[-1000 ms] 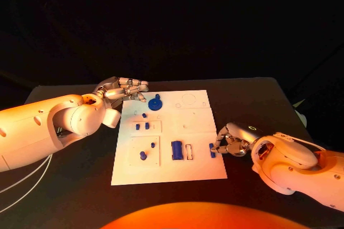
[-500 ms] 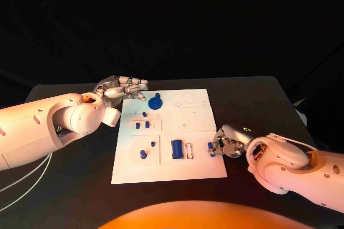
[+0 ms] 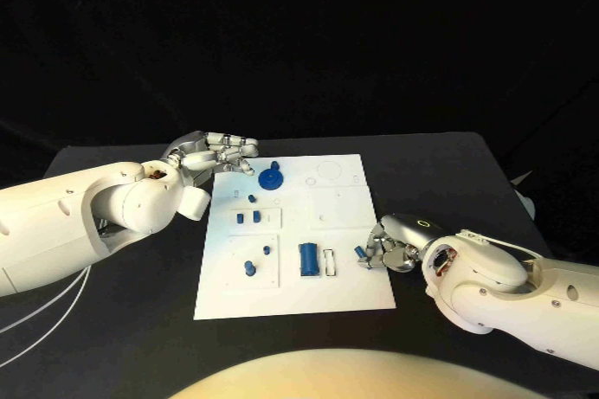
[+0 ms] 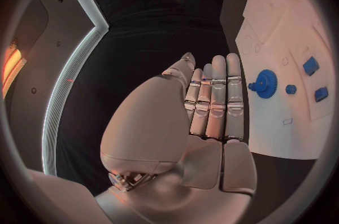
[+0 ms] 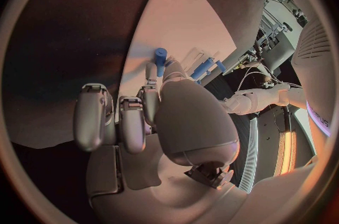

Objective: Assemble the parts on the task board

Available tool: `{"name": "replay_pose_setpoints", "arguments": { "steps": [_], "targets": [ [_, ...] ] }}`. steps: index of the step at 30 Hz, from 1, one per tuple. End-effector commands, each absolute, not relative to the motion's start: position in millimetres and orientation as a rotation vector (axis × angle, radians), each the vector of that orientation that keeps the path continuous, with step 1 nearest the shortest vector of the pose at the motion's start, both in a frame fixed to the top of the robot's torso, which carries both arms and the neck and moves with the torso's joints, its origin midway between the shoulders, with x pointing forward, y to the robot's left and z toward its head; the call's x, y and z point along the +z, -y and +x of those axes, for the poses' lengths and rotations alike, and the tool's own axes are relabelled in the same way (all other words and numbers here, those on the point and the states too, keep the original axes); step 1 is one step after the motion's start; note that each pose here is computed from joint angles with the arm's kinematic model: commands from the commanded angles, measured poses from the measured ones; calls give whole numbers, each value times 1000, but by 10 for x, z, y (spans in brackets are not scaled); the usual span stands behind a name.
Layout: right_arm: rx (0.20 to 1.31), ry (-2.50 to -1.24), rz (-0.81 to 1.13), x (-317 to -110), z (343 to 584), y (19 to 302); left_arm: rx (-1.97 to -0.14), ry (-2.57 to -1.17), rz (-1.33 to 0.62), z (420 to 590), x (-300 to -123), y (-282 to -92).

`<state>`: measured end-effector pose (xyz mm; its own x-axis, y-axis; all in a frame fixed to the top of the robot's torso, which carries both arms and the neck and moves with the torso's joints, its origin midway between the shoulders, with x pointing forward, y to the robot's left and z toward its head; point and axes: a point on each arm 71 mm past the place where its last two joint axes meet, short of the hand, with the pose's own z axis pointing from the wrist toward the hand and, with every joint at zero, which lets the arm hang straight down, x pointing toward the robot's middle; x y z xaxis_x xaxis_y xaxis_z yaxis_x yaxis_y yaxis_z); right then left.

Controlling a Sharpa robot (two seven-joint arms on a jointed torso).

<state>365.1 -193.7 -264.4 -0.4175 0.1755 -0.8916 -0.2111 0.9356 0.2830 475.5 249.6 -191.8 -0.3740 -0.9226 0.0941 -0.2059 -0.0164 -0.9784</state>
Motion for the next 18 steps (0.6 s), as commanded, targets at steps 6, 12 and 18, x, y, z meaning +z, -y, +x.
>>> {"name": "replay_pose_setpoints", "arguments": {
  "steps": [6,12,18],
  "targets": [
    [340,-1992,-132,-2755,3642,1943,-1460,-1629,-1183,4747,-1905,-2478],
    [320,-1999,-164,-2772,3648,1935,-1459,-1624,-1182,4747,-1903,-2481],
    [307,-2004,-199,-2785,3652,1902,-1458,-1623,-1182,4746,-1902,-2482]
  ]
}}
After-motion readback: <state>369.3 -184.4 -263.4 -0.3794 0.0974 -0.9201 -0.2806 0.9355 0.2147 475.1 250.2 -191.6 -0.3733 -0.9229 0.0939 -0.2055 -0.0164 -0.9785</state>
